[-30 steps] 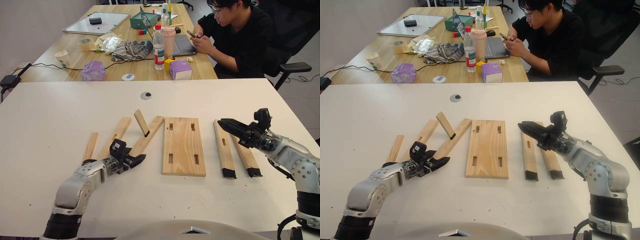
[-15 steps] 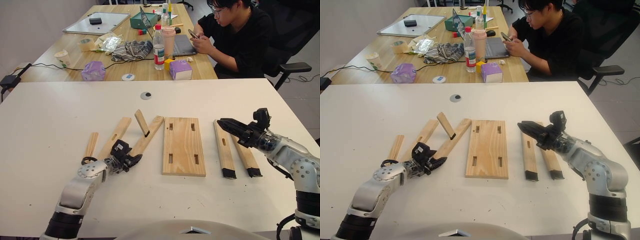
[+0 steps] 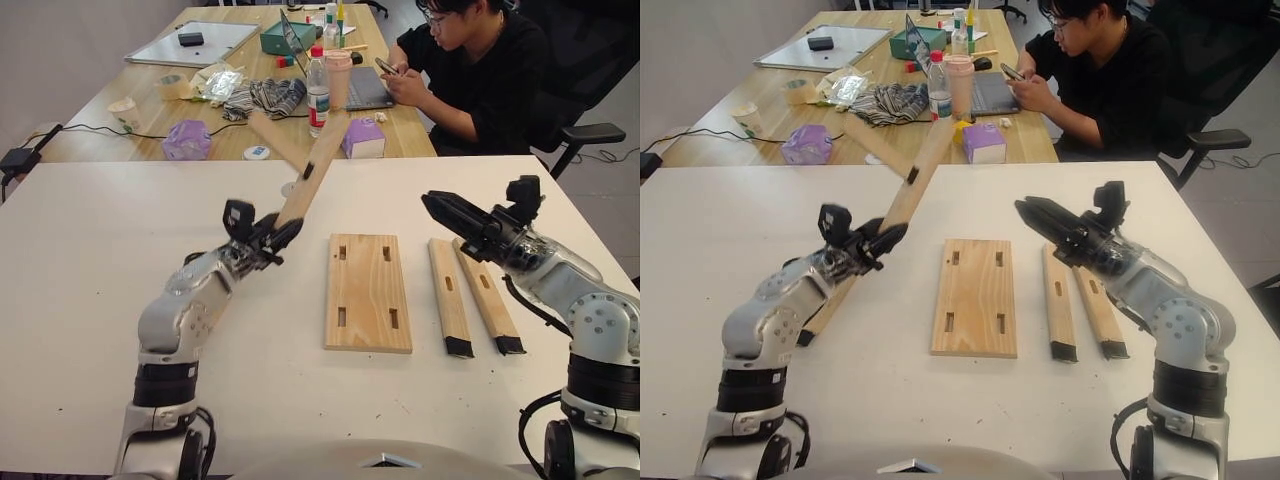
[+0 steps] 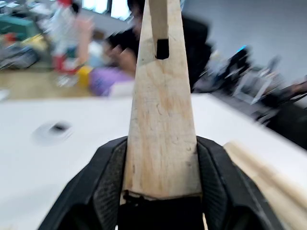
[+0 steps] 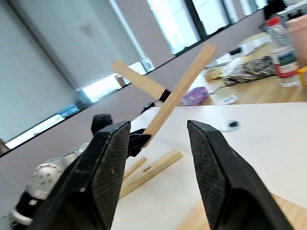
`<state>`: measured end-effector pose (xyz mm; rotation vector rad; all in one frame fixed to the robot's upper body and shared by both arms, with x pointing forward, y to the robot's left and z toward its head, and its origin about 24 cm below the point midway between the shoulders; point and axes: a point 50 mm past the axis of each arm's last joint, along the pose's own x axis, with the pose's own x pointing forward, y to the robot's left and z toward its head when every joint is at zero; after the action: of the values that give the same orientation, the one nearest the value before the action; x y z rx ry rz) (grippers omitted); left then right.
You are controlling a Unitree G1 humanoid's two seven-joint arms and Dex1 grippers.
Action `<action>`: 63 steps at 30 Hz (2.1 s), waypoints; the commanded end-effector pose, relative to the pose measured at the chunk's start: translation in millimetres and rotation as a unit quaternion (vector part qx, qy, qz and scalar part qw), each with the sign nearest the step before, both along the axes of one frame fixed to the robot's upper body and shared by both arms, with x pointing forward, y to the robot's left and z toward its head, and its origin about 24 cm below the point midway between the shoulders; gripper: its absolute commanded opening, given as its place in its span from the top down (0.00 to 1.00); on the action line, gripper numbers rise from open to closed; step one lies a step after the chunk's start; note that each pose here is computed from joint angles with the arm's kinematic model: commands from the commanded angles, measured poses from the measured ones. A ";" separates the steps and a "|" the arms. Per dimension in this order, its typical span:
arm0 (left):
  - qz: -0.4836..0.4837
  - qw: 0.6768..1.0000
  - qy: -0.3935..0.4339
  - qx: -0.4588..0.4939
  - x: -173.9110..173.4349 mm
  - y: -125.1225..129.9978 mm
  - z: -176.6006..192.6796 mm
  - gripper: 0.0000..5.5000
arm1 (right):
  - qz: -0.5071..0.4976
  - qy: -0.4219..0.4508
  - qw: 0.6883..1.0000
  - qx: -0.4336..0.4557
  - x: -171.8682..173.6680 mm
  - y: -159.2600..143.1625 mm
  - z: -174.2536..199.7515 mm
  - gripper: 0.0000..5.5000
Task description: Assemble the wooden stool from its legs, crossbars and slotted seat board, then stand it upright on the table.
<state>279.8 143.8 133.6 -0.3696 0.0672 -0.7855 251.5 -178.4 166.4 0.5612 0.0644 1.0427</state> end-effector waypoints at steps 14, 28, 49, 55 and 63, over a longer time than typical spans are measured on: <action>-0.236 0.960 0.029 -0.145 -36.3 -17.1 32.2 0.64 | 0.136 -0.006 0.988 0.068 9.5 36.3 22.4 0.22; -0.265 0.950 0.049 -0.157 -49.8 -21.4 26.2 0.64 | 0.130 0.021 0.985 0.109 10.2 47.6 20.8 0.25; -0.266 0.948 0.060 -0.161 -51.5 -21.1 24.3 0.64 | 0.140 0.035 0.978 0.150 7.8 48.0 26.4 0.63; -0.249 0.954 0.071 -0.150 -47.6 -19.4 19.3 0.48 | 0.136 0.027 0.982 0.132 8.0 47.2 25.4 0.63; -0.242 0.957 0.081 -0.141 -47.5 -14.9 15.0 0.28 | 0.103 0.013 0.990 0.096 13.9 40.0 22.1 0.63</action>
<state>231.9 125.1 152.9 -0.7237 0.1794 -1.2799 262.3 -133.5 186.7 0.8043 0.0679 1.2871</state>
